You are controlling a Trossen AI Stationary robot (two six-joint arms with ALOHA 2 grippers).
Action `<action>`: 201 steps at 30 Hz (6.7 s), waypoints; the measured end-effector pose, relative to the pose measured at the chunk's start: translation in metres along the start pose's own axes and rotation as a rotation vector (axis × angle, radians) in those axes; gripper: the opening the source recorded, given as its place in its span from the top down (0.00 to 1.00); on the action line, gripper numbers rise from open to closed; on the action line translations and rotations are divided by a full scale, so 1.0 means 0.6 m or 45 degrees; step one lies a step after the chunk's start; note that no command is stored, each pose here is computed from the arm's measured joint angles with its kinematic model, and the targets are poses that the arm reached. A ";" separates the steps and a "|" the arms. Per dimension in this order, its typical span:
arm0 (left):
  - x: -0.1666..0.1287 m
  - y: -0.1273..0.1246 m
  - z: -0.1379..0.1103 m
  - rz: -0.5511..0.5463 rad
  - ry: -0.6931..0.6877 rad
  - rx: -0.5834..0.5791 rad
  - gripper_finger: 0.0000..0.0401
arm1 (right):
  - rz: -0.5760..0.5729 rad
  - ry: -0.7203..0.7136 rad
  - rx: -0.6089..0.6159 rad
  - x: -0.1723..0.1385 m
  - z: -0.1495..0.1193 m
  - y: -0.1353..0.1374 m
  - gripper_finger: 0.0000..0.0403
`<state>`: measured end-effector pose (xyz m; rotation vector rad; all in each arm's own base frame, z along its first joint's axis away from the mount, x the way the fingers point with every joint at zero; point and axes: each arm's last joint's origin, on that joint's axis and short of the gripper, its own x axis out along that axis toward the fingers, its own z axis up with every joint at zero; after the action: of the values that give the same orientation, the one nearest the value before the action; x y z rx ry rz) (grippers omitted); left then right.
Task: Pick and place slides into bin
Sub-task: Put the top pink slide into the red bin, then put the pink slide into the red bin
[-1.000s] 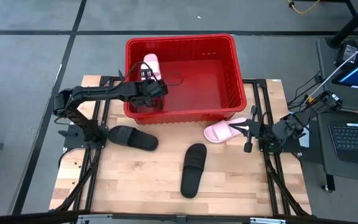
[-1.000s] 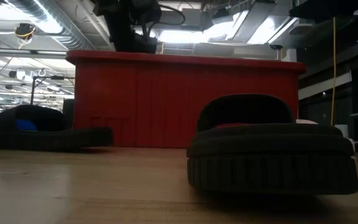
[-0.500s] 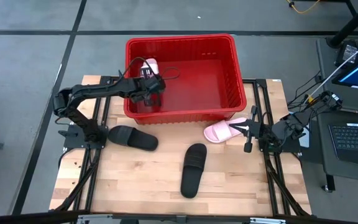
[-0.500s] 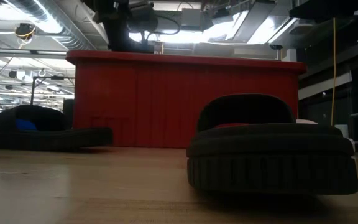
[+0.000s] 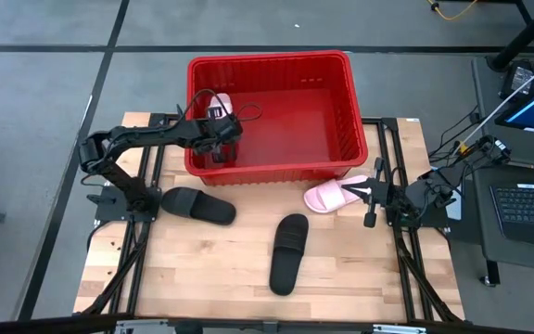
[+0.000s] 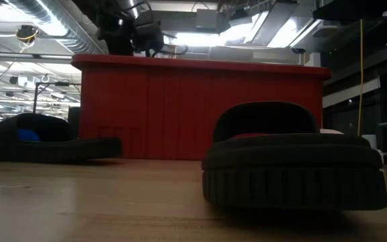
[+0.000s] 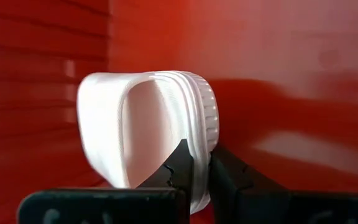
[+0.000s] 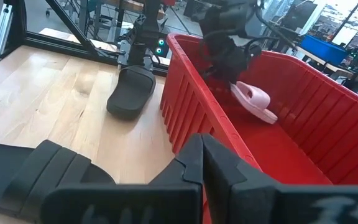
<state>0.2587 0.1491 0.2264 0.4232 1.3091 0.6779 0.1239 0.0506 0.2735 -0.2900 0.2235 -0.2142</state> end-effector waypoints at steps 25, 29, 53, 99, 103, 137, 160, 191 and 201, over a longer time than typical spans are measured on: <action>0.018 0.007 -0.013 -0.298 -0.070 -0.127 0.92 | 0.137 -0.018 -0.010 0.000 0.001 0.005 0.99; 0.017 0.007 -0.013 -0.298 -0.071 -0.126 0.93 | 0.137 -0.018 -0.014 0.000 0.001 0.005 0.99; 0.017 0.004 -0.015 -0.349 -0.076 -0.060 0.76 | 0.145 0.032 -0.049 -0.001 -0.007 0.006 0.95; -0.167 0.092 0.084 -0.045 -0.267 0.131 0.68 | 0.142 0.026 -0.009 0.000 -0.006 0.006 0.95; -0.211 0.083 0.102 -0.043 -0.380 0.155 0.68 | 0.142 0.024 -0.013 0.002 -0.005 0.008 0.95; -0.277 -0.315 0.046 -0.331 -1.078 0.225 1.00 | 0.041 0.763 0.494 -0.026 -0.061 0.045 1.00; -0.213 -0.253 0.080 -0.330 -1.071 0.185 1.00 | -0.024 0.541 0.984 -0.031 -0.171 0.002 1.00; -0.205 -0.241 0.089 -0.432 -1.132 0.172 0.99 | -0.163 0.731 1.059 0.025 -0.194 -0.013 0.58; -0.206 -0.243 0.088 -0.446 -1.138 0.181 0.99 | -0.200 0.674 1.085 0.049 -0.204 -0.014 0.56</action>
<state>0.3276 -0.0366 0.2364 0.5129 0.5482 0.0562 0.1200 0.0039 0.1565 0.6085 0.6065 -0.5180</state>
